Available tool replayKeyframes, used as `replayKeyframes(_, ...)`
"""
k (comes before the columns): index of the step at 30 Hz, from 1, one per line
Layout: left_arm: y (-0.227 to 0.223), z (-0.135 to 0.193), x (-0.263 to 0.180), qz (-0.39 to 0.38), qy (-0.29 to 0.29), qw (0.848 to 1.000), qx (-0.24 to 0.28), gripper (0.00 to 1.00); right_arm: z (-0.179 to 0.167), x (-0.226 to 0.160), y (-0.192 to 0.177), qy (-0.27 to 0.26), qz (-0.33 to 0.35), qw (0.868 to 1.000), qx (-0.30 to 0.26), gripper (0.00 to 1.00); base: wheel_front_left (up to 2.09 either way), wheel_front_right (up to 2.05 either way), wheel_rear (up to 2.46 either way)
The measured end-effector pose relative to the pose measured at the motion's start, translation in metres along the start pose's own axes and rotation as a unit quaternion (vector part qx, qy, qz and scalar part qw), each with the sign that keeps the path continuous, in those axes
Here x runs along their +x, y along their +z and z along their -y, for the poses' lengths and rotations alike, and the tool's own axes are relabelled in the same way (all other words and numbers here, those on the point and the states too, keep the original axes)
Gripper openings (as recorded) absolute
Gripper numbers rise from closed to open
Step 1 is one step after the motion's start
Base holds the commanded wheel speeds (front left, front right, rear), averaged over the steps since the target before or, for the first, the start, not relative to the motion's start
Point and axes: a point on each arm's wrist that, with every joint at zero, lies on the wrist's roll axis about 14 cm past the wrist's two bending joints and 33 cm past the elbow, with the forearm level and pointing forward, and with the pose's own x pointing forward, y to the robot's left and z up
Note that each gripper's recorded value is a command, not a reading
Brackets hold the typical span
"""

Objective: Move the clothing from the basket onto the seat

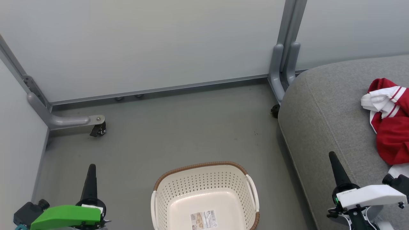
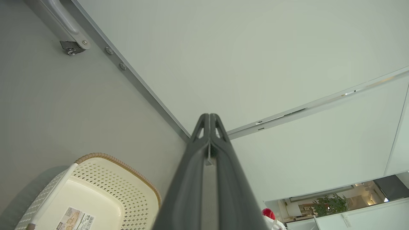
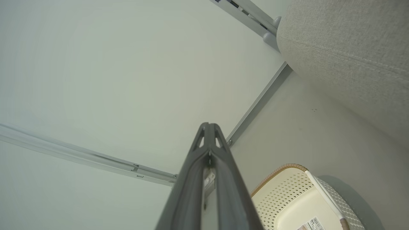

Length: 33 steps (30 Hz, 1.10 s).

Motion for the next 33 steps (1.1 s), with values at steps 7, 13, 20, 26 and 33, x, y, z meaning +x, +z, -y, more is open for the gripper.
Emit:
replayKeyframes(7,0.001,0.002,0.005,-0.003,-0.003,0.999,-0.033,0.00,0.002,0.003,0.002,-0.004,0.000,0.999,0.036,0.00,0.00,0.00,0.00)
replayKeyframes(13,0.001,0.002,0.009,-0.005,-0.004,0.998,-0.058,0.00,0.004,0.005,0.003,-0.007,0.001,0.998,0.064,0.00,0.00,0.00,0.00)
replayKeyframes(20,0.002,0.004,0.013,-0.007,-0.006,0.996,-0.087,0.00,0.006,0.007,0.005,-0.011,0.001,0.995,0.095,0.00,0.00,0.00,0.00)
replayKeyframes(26,0.003,0.004,0.017,-0.009,-0.007,0.994,-0.112,0.00,0.007,0.009,0.006,-0.012,0.002,0.992,0.122,0.00,0.00,0.00,0.00)
replayKeyframes(33,0.003,0.005,0.021,-0.010,-0.009,0.990,-0.138,0.00,0.009,0.010,0.008,-0.015,0.004,0.989,0.150,0.00,0.00,0.00,0.00)
